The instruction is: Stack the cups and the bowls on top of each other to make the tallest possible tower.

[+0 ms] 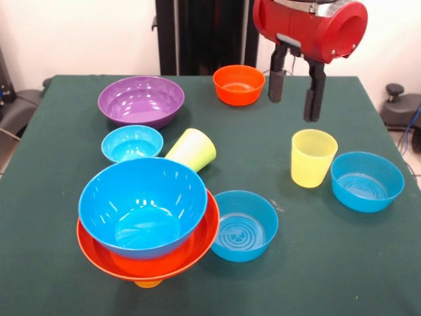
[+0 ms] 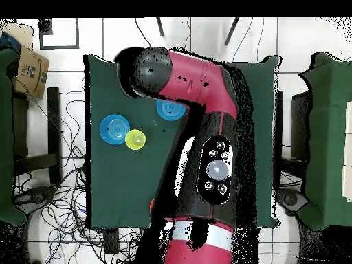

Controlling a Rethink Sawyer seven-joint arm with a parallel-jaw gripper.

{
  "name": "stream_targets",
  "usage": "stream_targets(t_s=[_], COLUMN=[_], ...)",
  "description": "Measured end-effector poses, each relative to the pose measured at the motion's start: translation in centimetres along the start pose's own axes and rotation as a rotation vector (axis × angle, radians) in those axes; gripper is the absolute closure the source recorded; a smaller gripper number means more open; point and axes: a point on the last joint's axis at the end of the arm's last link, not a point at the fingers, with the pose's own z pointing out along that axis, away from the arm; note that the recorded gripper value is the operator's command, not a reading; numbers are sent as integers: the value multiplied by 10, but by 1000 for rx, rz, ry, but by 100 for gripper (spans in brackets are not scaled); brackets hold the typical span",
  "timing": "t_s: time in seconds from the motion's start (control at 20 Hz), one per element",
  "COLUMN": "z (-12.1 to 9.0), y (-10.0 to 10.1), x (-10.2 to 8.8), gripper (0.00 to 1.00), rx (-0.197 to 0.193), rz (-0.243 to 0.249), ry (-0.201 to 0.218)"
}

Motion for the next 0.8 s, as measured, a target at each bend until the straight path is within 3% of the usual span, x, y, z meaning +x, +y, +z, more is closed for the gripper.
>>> stream_targets(t_s=[0.1,0.15,0.35,0.45,0.6,0.8], z=[-1,-4,-8,-8,0,14], y=[-1,-5,-13,-14,-12,-5], x=[0,1,7,8,11,12], gripper=[0,0,0,0,0,0], rx=[17,55,132,140,148,117], rz=[-9,-29,-77,-91,-181,-285], ry=[9,29,87,101,161,207])
